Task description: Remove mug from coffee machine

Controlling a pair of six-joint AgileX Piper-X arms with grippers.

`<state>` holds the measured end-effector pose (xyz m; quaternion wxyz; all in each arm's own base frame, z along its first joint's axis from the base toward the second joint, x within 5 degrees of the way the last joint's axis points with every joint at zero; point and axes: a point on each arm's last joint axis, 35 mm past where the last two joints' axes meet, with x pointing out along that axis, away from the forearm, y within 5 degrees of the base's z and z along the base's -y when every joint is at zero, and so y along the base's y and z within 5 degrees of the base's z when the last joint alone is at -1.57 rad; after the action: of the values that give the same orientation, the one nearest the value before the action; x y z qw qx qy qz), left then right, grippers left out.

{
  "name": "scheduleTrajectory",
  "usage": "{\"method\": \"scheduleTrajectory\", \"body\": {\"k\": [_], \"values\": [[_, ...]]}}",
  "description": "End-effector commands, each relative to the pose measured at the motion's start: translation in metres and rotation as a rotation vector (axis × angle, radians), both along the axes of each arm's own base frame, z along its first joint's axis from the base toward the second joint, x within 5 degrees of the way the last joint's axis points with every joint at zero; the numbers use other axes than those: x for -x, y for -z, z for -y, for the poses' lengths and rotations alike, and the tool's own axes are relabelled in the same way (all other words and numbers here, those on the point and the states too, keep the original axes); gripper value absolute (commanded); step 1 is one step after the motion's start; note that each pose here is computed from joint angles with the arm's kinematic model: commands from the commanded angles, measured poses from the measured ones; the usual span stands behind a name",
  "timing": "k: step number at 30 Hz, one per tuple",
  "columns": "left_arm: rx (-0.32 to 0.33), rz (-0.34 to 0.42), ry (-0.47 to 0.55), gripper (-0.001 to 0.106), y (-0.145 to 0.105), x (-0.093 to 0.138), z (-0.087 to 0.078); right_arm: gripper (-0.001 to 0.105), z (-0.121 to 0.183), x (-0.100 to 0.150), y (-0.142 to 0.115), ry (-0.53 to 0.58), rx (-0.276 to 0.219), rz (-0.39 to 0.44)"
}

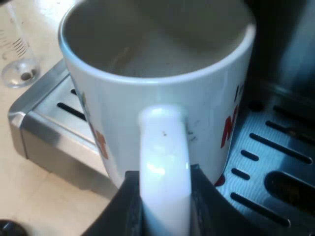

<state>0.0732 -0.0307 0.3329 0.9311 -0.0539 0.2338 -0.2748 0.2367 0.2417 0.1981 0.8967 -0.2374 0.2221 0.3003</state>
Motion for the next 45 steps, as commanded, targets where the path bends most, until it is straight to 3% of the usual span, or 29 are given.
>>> {"method": "scheduleTrajectory", "body": {"k": [1,25,38,45], "values": [[0.002,0.013,0.010,0.087,-0.002,0.000,0.000,0.000,0.003,0.006,-0.006,-0.012,-0.009,0.009],[0.002,0.013,0.010,0.087,-0.002,0.000,0.000,0.000,0.045,0.043,-0.021,0.043,-0.049,0.060],[0.002,0.013,0.010,0.087,-0.002,0.000,0.000,0.000,0.063,0.060,-0.034,0.047,-0.020,0.034],[0.033,0.005,0.083,0.087,-0.002,0.002,0.003,0.000,0.078,0.073,-0.051,0.081,-0.031,0.030]]}}
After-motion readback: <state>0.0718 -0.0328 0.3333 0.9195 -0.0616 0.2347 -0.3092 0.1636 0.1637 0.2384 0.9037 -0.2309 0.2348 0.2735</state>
